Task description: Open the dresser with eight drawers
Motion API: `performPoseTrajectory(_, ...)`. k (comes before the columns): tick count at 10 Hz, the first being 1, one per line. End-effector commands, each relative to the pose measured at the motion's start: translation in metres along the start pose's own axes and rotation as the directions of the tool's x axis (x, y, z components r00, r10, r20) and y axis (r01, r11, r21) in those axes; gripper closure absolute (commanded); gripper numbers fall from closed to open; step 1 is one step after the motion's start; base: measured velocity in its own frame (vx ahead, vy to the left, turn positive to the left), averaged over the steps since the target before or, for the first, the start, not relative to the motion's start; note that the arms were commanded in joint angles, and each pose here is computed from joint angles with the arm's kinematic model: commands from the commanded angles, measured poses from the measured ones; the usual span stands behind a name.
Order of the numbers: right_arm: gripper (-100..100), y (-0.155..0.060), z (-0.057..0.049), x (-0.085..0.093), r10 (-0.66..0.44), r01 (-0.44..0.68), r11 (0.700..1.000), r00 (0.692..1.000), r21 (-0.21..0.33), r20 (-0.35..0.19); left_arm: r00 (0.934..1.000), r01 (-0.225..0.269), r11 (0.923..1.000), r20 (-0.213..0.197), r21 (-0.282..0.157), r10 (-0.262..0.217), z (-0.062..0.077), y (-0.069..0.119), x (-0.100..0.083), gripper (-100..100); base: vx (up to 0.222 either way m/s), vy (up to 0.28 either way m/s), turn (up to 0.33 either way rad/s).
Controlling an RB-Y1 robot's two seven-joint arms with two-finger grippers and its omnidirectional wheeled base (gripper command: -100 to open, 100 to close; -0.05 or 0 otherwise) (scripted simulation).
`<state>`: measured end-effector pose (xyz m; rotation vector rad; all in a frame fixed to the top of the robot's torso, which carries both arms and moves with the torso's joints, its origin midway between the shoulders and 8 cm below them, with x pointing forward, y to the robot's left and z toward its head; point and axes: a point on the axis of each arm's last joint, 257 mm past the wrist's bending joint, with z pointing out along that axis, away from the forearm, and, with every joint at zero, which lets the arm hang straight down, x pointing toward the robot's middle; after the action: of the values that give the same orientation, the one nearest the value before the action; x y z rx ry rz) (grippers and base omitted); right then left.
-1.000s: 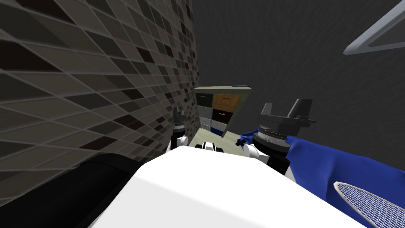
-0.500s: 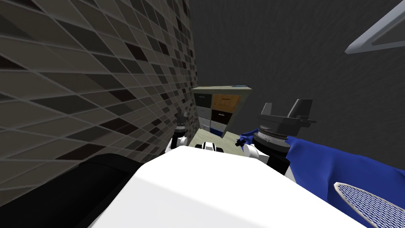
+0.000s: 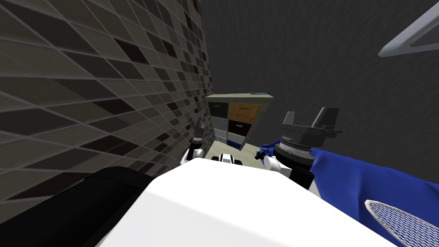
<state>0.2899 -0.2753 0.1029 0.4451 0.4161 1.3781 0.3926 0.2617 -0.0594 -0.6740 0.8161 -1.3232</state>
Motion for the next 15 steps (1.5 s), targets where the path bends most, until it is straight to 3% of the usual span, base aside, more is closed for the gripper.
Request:
performPoseTrajectory(1, 0, 0.000, 0.000, 0.000, 0.000, 0.000, 1.000, 1.000, 0.000, 0.000, 0.9999, 0.007, 0.9992, -0.011, -0.041, -0.008, -0.008, 0.023, 0.005, -100, 0.077, -0.014, -0.054)
performPoseTrajectory(9, 0, 0.000, 0.000, 0.000, 0.000, 0.000, 1.000, 1.000, 0.000, 0.000, 0.9991, 0.034, 0.9893, -0.021, -0.142, -0.038, -0.028, 0.079, 0.017, -100, 0.067, -0.003, -0.041)
performPoseTrajectory(15, 0, 0.000, 0.000, 0.000, 0.000, 0.000, 1.000, 1.000, 0.000, 0.000, 0.9977, 0.056, 0.9740, -0.025, -0.220, -0.063, -0.048, 0.119, 0.028, -100, 0.065, -0.001, -0.045)
